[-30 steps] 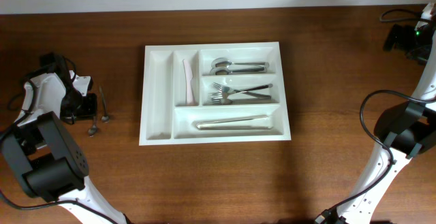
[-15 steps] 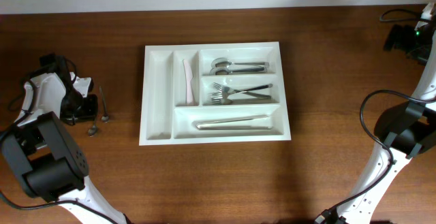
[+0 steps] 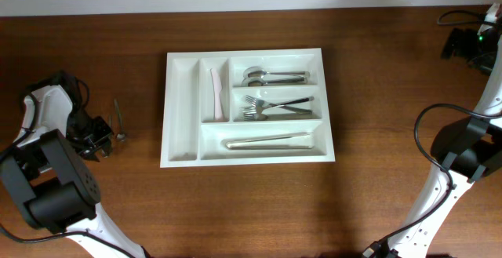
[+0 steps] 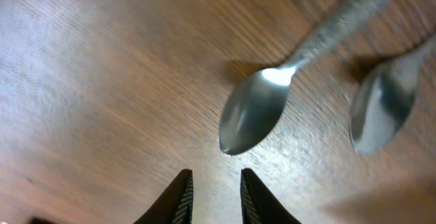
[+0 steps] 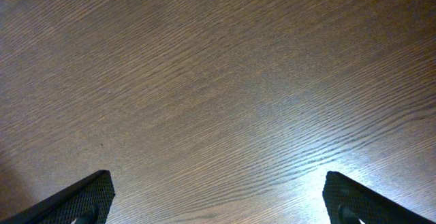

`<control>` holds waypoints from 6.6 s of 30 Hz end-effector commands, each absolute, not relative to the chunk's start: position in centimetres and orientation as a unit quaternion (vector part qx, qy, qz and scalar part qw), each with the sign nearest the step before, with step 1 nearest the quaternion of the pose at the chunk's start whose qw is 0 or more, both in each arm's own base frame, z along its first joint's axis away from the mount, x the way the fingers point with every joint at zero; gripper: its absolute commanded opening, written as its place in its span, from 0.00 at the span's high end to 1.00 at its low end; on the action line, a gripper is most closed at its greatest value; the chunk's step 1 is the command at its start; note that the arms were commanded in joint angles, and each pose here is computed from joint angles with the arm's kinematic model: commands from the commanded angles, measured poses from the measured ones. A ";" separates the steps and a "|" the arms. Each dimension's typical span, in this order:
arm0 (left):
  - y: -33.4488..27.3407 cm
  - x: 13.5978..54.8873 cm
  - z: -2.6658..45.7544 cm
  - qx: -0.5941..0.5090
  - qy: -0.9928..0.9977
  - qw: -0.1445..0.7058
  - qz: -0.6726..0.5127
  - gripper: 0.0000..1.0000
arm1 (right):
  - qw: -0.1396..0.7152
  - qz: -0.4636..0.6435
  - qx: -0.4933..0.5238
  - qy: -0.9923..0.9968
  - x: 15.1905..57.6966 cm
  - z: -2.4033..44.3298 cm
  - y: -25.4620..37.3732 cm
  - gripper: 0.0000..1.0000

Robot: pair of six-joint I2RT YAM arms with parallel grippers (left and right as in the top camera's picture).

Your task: Pack container

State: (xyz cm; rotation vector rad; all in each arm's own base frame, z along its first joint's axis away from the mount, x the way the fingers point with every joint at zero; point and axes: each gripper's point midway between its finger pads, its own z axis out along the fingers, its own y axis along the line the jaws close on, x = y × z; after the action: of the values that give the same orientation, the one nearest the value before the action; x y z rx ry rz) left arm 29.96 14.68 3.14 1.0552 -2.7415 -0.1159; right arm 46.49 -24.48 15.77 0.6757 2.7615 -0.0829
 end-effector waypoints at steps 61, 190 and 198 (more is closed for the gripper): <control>13.2 28.8 5.7 0.536 -0.820 -0.119 0.164 0.66 | 0.165 -0.033 0.238 0.956 46.1 17.6 -24.7 0.01; 15.6 30.8 0.3 0.607 -0.752 -0.180 0.183 0.61 | 0.165 -0.033 0.238 0.956 46.1 17.6 -24.7 0.01; 15.5 30.8 0.3 0.607 -0.752 -0.179 0.185 0.61 | 0.165 -0.033 0.238 0.956 46.1 17.6 -24.7 0.01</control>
State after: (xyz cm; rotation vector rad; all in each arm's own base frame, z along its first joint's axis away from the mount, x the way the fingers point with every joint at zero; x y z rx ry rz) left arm 31.14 15.67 0.87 2.1651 -2.6937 0.6504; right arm 46.49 -24.48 15.75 0.6758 2.7618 -0.0828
